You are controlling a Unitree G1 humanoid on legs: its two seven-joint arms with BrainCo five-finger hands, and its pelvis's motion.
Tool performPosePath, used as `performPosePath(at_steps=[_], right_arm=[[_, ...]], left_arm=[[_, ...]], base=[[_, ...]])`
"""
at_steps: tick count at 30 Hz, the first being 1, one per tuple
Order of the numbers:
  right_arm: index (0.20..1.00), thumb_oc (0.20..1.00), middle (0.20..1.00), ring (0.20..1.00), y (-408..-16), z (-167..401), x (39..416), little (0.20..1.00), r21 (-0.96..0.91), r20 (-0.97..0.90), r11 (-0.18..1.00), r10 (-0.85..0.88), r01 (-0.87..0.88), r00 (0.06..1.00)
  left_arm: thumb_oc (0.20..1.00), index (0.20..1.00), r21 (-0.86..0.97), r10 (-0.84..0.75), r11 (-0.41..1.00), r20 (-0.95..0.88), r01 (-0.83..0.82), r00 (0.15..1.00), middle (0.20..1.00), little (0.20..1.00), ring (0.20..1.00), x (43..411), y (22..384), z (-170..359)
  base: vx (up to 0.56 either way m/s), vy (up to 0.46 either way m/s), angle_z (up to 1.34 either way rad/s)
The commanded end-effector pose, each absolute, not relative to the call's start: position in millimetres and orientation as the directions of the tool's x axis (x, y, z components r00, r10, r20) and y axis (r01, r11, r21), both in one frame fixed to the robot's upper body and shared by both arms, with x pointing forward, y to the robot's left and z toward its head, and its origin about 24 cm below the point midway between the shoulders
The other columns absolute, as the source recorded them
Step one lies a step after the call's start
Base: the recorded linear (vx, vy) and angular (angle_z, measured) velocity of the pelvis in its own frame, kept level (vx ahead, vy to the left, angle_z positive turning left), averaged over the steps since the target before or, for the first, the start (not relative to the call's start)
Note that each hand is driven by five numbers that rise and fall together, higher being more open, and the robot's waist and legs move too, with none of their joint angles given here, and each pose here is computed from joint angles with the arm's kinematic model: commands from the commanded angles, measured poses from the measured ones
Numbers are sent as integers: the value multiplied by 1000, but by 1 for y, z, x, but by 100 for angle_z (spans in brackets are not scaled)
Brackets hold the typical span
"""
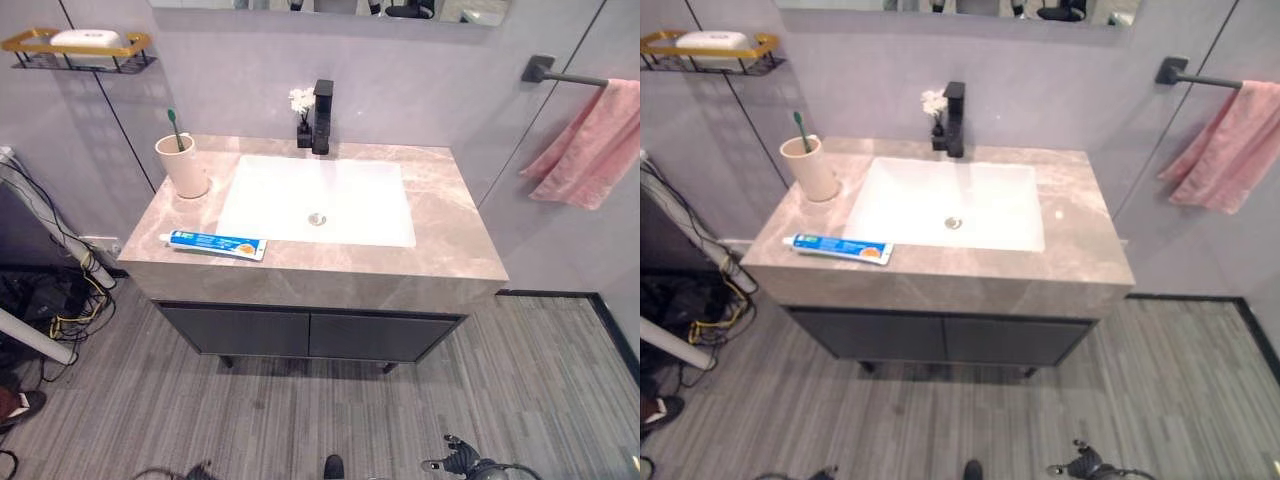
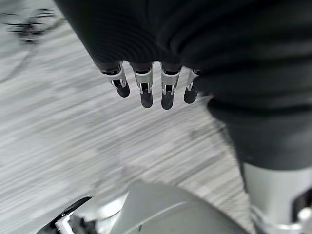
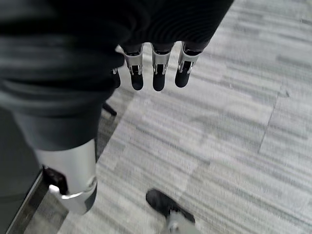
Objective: Put brush and paste in cup on sink, flatten towel.
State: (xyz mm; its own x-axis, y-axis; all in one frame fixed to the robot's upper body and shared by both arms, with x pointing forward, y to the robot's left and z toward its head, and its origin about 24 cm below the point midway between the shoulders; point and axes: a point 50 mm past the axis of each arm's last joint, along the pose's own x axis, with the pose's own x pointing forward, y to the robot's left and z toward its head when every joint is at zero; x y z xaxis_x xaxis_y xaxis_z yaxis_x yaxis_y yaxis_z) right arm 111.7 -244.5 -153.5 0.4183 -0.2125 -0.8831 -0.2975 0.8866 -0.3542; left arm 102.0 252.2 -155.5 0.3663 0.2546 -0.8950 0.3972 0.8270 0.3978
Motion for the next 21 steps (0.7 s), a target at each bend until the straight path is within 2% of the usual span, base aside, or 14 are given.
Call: performPosePath(at_steps=[1, 2, 3, 4, 7, 9, 13, 21], right_arm=[[1000, 1000, 1000, 1000, -264, -150, 101, 1000, -397, -869, 887, -282, -234, 407], [1000, 1000, 1000, 1000, -264, -150, 103, 1000, -392, -875, 878, -263, -275, 407], [1000, 1000, 1000, 1000, -257, -151, 105, 1000, -384, -871, 885, -251, -265, 423], [1000, 1000, 1000, 1000, -252, -153, 102, 1000, -359, -873, 902, -232, -242, 429], [1000, 1000, 1000, 1000, -251, -153, 104, 1000, -357, -872, 901, -226, -246, 434], [1000, 1000, 1000, 1000, -246, -154, 106, 1000, -359, -877, 879, -202, -314, 435], [1000, 1000, 1000, 1000, -246, -155, 104, 1000, -356, -883, 883, -209, -307, 420], [1000, 1000, 1000, 1000, -242, -158, 95, 1000, -347, -902, 859, -197, -376, 383]], left_arm=[[1000, 1000, 440, 282, 792, -879, 424, 385, 1000, 1000, 1000, 102, 260, -153], [1000, 1000, 511, 330, 762, -835, 398, 441, 1000, 1000, 1000, 141, 282, -134], [1000, 1000, 473, 311, 783, -860, 403, 405, 1000, 1000, 1000, 118, 271, -145], [1000, 1000, 427, 299, 792, -895, 436, 333, 1000, 1000, 1000, 84, 262, -156], [1000, 1000, 415, 284, 797, -899, 438, 333, 1000, 1000, 1000, 80, 260, -158], [1000, 1000, 404, 271, 792, -905, 457, 328, 1000, 1000, 1000, 78, 261, -158], [1000, 1000, 379, 263, 788, -920, 485, 292, 1000, 1000, 1000, 70, 259, -160], [1000, 1000, 371, 214, 745, -920, 555, 328, 1000, 1000, 1000, 78, 248, -161]], base=[[386, 7, 24], [322, 26, 12], [446, 84, -11], [371, 121, -44], [193, 91, -69], [200, 198, -63], [114, 201, -27], [18, 184, -18]])
